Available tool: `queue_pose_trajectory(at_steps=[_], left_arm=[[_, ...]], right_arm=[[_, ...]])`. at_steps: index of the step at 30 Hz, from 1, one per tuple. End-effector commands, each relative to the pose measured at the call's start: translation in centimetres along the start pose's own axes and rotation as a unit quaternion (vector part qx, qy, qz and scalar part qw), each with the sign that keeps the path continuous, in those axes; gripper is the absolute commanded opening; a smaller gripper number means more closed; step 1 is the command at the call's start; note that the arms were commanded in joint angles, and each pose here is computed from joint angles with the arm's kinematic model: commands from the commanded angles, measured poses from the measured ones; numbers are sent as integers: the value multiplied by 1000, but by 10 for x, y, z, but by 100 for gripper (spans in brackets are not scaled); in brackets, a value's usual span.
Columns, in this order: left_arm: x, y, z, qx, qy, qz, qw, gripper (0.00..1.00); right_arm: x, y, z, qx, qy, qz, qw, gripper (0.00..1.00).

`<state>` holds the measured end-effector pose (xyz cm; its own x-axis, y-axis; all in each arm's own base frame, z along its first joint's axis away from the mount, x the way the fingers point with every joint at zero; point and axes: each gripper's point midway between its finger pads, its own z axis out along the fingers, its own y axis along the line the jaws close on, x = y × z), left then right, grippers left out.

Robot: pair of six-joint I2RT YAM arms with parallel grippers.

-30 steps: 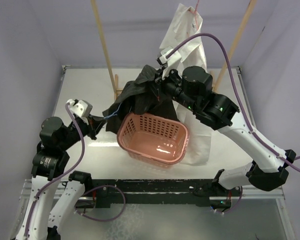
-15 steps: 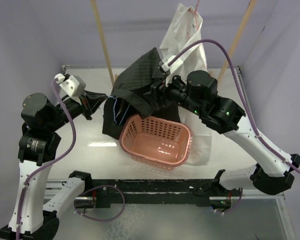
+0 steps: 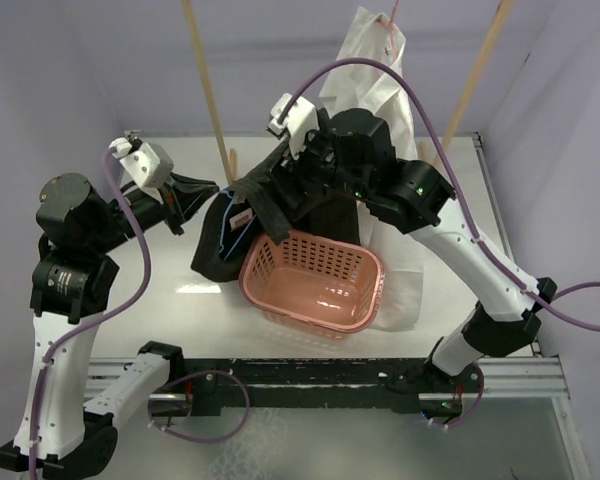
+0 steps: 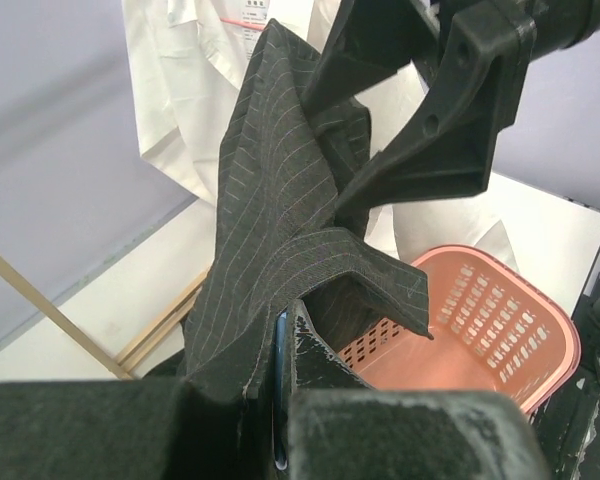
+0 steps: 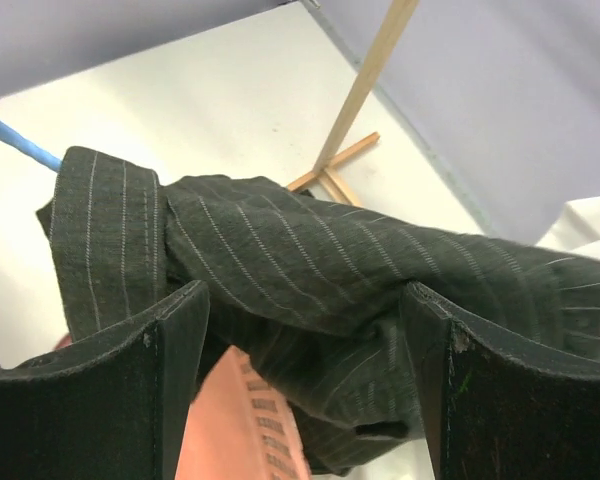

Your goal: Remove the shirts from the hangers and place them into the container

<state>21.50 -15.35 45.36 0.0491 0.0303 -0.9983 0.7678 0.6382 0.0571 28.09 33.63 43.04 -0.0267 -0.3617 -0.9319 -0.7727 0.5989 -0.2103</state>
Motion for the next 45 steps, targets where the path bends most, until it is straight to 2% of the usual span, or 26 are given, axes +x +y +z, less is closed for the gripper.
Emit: queue_pose_trajectory(at_steps=[1, 6, 11, 19, 24, 31, 33, 35, 36, 37, 38, 41, 42, 44, 45], left_arm=[[-22, -8, -5, 11, -33, 40, 999, 0], [-21, -8, -4, 12, -32, 38, 999, 0], [-19, -11, -5, 16, -32, 36, 999, 0], [-10, -16, -7, 28, -25, 27, 999, 0], [-2, -25, -11, 43, -17, 24, 999, 0], [4, -31, -15, 52, -15, 27, 998, 0], [3, -32, -16, 53, -16, 29, 998, 0], [3, -31, -15, 51, -16, 30, 998, 0], [3, -31, -15, 50, -15, 30, 998, 0], [3, -30, -15, 49, -15, 30, 998, 0], [4, -30, -14, 47, -15, 30, 998, 0], [5, -24, -14, 28, -15, 25, 999, 1], [4, -21, -15, 16, -17, 24, 999, 9], [2, -14, -18, -10, -27, 26, 999, 34], [1, -12, -20, -23, -34, 27, 999, 41]], right_arm=[[-34, -21, -34, 25, -41, -107, 993, 79], [-29, -15, -40, -11, -35, -225, 974, 79], [-18, -6, -34, -47, -30, -309, 949, 81], [-24, 10, -25, -96, -34, -348, 932, 84], [-10, 18, -5, -117, 7, -371, 921, 85], [35, 38, 17, -164, 88, -409, 893, 84], [47, 43, 18, -186, 105, -417, 883, 76], [54, 47, 16, -201, 116, -419, 878, 62], [57, 47, 15, -204, 120, -420, 876, 46], [57, 47, 15, -203, 120, -421, 876, 20], [54, 44, 17, -190, 119, -417, 881, 0], [42, 37, 23, -151, 102, -395, 901, 0], [39, 32, 24, -133, 100, -390, 906, 0], [28, 21, 27, -90, 90, -378, 917, 0], [20, 12, 29, -66, 82, -369, 924, 0]])
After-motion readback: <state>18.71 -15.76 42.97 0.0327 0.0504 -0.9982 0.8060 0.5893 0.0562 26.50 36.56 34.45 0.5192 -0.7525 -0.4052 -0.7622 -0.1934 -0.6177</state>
